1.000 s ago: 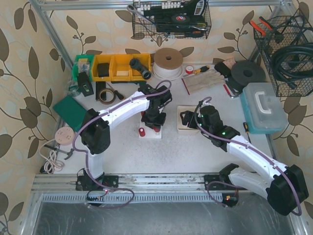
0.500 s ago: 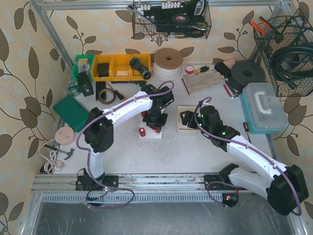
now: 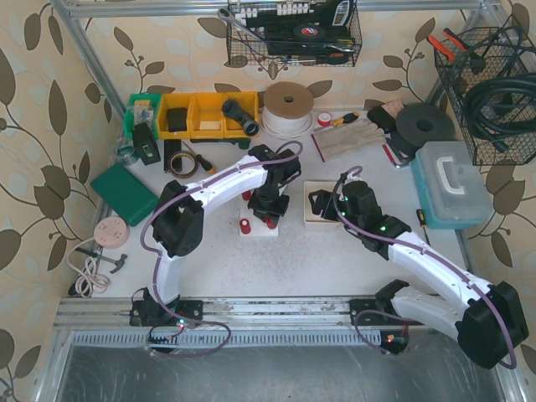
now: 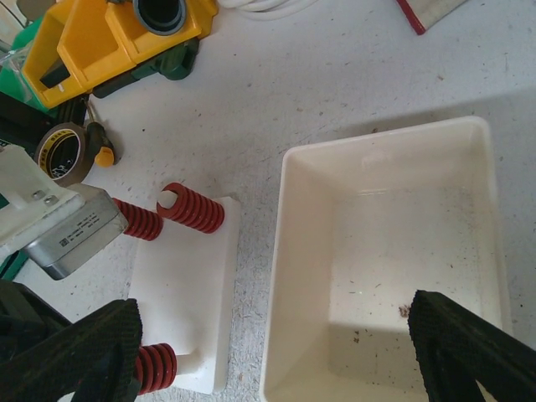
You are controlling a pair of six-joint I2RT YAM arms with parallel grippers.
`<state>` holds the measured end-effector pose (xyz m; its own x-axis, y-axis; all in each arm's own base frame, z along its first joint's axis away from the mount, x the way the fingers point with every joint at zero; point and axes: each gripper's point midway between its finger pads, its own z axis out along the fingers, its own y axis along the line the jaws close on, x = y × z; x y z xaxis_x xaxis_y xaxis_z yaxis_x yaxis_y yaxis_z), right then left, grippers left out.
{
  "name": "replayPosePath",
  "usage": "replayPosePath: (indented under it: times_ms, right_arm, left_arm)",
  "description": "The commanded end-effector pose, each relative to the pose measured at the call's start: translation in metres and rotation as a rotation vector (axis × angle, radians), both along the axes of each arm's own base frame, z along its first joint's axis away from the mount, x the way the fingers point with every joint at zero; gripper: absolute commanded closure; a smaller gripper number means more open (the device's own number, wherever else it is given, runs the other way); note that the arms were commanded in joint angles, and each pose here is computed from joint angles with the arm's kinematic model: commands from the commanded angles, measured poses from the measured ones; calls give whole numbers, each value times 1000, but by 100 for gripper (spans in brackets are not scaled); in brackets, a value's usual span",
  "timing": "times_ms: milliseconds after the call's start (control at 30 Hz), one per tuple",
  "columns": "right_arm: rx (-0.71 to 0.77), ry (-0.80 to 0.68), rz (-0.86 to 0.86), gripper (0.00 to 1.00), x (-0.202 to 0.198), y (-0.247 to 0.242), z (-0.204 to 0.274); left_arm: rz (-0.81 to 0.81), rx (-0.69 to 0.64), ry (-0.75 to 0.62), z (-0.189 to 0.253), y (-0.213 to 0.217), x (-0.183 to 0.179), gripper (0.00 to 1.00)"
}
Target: Install the large spring
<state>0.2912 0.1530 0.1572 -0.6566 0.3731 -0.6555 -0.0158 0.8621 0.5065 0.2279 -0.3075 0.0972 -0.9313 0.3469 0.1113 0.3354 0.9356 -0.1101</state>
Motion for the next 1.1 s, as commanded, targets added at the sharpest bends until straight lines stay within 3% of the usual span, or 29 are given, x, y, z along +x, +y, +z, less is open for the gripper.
replayPosePath:
  times_ms: [0,867,900,1000,1067]
  right_arm:
    - [-5,-3,-19,14,0,-3,-4]
    - [-4,-9,-22,14,-1,-5,-3]
    - [-2,-11,-20,13,-1,-4,-3]
    - [-6,-12,-14,11,-2,-4,-1]
    - [-11,-12,-15,10,-3,-5,-1]
  left_arm:
    - [-31,6,5,8,-1,-2,100]
    - [-55,63,20,-18,-1,5,100]
    - [-55,63,19,-17,-1,5,95]
    - [-53,47,6,-13,-3,6,51]
    - [-48,21,-9,-7,-7,8,34]
